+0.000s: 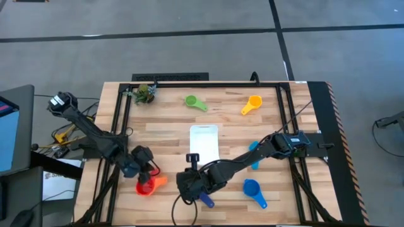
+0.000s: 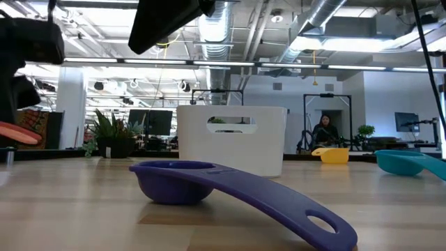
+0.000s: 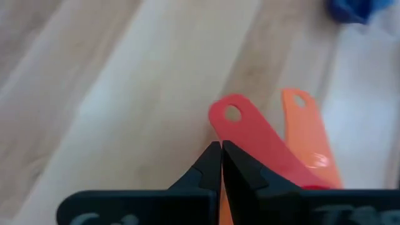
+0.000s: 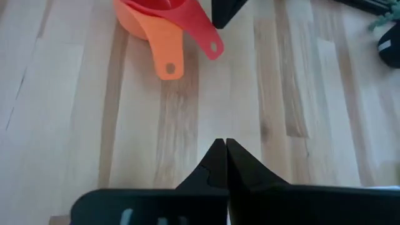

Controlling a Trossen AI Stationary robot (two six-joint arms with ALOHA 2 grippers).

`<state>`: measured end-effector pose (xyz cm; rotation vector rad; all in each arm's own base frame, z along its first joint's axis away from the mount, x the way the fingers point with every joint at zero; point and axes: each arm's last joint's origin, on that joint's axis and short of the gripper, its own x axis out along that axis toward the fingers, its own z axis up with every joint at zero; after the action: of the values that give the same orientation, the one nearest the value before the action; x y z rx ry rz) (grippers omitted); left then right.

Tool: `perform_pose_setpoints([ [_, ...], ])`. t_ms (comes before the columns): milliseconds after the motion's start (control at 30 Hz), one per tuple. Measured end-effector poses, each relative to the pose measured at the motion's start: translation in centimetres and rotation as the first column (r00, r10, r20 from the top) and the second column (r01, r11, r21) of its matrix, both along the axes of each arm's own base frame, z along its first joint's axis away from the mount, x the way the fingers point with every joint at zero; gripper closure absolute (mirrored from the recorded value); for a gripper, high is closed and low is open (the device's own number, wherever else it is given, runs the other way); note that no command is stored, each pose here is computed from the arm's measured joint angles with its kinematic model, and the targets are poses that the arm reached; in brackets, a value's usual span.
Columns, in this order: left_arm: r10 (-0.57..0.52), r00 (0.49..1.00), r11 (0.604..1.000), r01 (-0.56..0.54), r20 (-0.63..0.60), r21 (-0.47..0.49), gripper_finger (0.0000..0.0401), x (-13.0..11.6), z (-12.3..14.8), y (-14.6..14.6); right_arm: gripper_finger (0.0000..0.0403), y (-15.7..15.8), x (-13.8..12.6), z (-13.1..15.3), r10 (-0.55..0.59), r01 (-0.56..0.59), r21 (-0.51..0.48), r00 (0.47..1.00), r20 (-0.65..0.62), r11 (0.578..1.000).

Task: Nest measuring cups in basket
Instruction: Stack the red measuring cup on top of the orange measuring cup

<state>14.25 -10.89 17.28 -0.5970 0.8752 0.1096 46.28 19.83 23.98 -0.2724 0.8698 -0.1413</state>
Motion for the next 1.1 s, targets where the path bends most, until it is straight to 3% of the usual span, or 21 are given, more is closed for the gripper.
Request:
perform_pose_setpoints([
  [200, -0.102, 0.992, 0.994, 0.105, 0.077, -0.04, 0.0401, 0.5, 0.7, -0.6, 0.0389, 0.2, -0.1, 0.0, 0.006, -0.006, 0.008, 1.0, -0.001, 1.0],
  [433, -0.194, 0.962, 0.978, 0.205, 0.194, -0.04, 0.0401, 0.8, 2.5, -2.0, 0.0397, -0.5, 1.3, 0.4, 0.108, -0.114, 0.133, 0.993, 0.049, 0.985],
  [667, -0.148, 0.986, 0.988, 0.145, 0.078, 0.048, 0.0401, -1.4, 4.7, -3.3, 0.0397, -3.8, 4.1, 1.9, 0.142, -0.181, 0.152, 0.961, 0.236, 0.972],
  [833, -0.139, 0.978, 0.99, 0.137, 0.156, 0.026, 0.0401, -3.0, 5.0, -5.4, 0.0397, -6.2, 5.1, 2.3, 0.165, -0.214, 0.157, 0.946, 0.278, 0.964],
  [900, -0.167, 0.973, 0.986, 0.164, 0.158, 0.034, 0.0401, -3.2, 4.4, -6.6, 0.0396, -6.6, 5.6, 1.9, 0.199, -0.258, 0.178, 0.936, 0.292, 0.95],
  [1067, -0.241, 0.964, 0.97, 0.237, 0.113, 0.044, 0.0401, -3.1, 2.0, -9.3, 0.0399, -7.1, 7.2, -0.8, 0.318, -0.417, 0.312, 0.892, 0.32, 0.854],
  [1100, -0.253, 0.962, 0.967, 0.251, 0.1, 0.034, 0.0401, -2.9, 1.6, -9.8, 0.0398, -7.3, 7.5, -1.3, 0.312, -0.416, 0.322, 0.892, 0.327, 0.851],
])
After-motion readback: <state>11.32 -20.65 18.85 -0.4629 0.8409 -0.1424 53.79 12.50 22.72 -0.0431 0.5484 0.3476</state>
